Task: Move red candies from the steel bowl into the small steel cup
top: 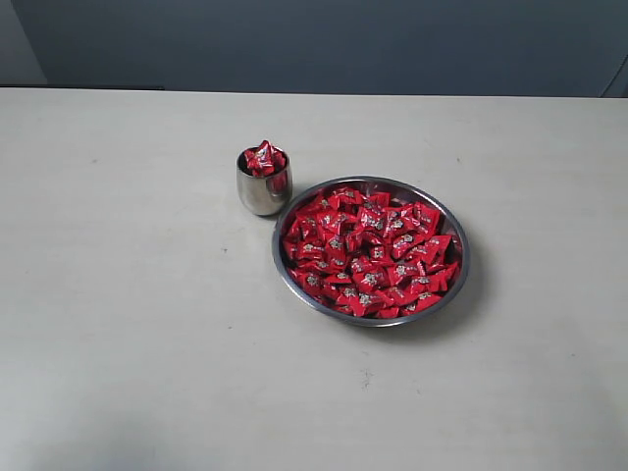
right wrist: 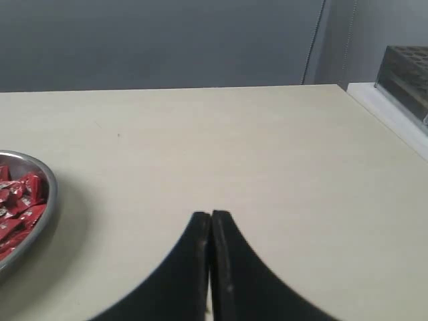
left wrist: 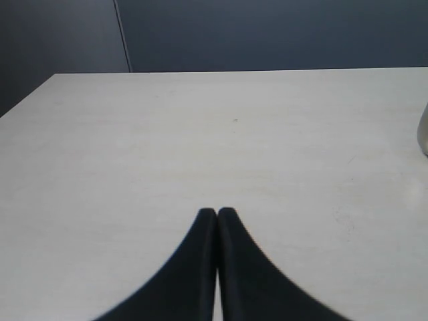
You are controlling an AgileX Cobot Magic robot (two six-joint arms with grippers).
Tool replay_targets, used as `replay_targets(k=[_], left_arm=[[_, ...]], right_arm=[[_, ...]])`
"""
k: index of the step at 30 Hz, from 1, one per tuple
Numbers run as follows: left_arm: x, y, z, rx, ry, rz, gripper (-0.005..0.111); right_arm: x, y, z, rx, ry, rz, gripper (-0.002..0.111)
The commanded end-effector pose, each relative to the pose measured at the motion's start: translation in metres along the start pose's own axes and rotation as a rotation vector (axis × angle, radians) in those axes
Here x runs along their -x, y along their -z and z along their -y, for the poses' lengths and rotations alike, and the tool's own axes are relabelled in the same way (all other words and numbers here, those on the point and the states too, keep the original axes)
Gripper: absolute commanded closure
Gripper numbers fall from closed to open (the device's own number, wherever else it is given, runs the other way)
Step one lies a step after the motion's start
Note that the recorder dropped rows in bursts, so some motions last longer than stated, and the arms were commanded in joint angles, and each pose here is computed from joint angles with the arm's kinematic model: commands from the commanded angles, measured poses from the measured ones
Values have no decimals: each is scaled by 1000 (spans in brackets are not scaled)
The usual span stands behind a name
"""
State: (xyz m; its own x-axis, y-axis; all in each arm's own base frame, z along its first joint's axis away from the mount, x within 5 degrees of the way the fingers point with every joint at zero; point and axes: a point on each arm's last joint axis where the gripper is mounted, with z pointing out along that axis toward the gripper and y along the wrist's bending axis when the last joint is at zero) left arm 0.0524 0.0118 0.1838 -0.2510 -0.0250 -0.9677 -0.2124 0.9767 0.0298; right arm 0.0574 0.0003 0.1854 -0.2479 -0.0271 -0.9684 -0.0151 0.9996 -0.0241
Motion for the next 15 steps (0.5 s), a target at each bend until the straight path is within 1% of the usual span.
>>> replay_targets(k=[1,9,15], left_arm=[[0,0,0,-6,6,11,106],[0,0,0,-6,6,11,106],[0,0,0,-6,6,11,106]], right_arm=[[-2,0,0,-4,-6,-6,108],[-2,3,0,-5,-1,12,108],[-6,3,0,-5,-1,-22,108]])
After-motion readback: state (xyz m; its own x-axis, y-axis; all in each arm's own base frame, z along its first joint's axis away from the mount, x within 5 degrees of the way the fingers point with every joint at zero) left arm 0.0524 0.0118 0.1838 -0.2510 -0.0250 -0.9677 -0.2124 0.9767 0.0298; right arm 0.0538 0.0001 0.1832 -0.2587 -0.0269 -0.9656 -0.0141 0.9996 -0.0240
